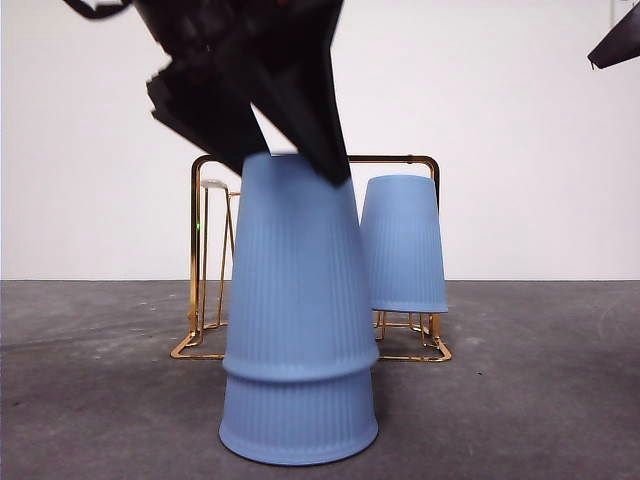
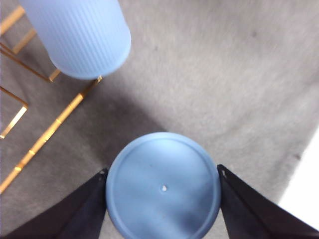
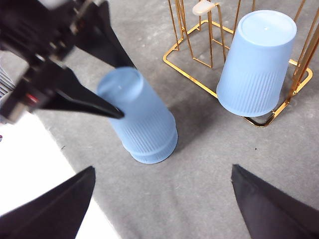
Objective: Pick the top cup and place it on cupholder, pick up the mid cup and place it on cupholder, last pick the bottom cup and place it on cupholder.
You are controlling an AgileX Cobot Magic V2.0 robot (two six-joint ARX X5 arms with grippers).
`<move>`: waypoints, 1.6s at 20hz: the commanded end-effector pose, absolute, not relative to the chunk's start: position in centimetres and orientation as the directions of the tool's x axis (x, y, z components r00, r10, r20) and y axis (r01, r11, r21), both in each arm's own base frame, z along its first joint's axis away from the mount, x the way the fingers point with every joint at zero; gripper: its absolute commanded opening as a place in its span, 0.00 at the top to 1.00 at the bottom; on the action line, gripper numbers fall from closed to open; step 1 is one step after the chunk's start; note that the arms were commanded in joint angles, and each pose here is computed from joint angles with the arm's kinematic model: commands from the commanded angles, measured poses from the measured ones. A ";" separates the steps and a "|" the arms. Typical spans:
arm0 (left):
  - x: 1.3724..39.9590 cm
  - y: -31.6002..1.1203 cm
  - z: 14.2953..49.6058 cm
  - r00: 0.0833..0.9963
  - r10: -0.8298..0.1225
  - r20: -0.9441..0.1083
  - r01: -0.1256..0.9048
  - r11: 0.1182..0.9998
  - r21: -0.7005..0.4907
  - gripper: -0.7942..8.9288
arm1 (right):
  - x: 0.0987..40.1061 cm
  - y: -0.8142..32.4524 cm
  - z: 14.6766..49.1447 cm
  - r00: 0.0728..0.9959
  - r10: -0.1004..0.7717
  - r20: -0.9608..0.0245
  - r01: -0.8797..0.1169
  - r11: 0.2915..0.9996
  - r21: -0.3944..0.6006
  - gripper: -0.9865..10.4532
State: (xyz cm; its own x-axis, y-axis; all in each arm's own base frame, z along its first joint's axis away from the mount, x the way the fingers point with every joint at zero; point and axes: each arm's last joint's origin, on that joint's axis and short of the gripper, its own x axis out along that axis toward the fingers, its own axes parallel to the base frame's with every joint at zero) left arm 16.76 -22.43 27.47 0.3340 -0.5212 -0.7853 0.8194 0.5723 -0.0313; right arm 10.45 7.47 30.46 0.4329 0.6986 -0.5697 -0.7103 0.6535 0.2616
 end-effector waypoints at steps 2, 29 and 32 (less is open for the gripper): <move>16.2 -22.1 29.2 0.363 -0.564 -0.741 0.823 0.567 -0.029 0.70 | 10.5 7.6 30.7 0.433 0.706 -0.561 -0.712 0.649 0.268 0.54; 18.9 -13.8 35.6 0.792 -0.413 -0.450 0.471 0.882 0.019 0.70 | 10.6 7.7 30.9 0.443 0.713 -0.544 -0.718 0.645 0.262 0.54; 20.2 -14.1 34.7 0.778 -0.413 -0.473 0.477 0.879 0.017 0.70 | 10.6 7.7 30.9 0.443 0.713 -0.544 -0.718 0.645 0.262 0.54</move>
State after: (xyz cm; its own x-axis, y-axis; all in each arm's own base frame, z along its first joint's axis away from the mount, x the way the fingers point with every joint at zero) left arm 19.85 -13.84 34.19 0.7711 -0.3992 -0.4960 0.4642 0.8857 0.0088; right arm 10.55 7.53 30.61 0.4424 0.7046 -0.5547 -0.7150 0.6505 0.2561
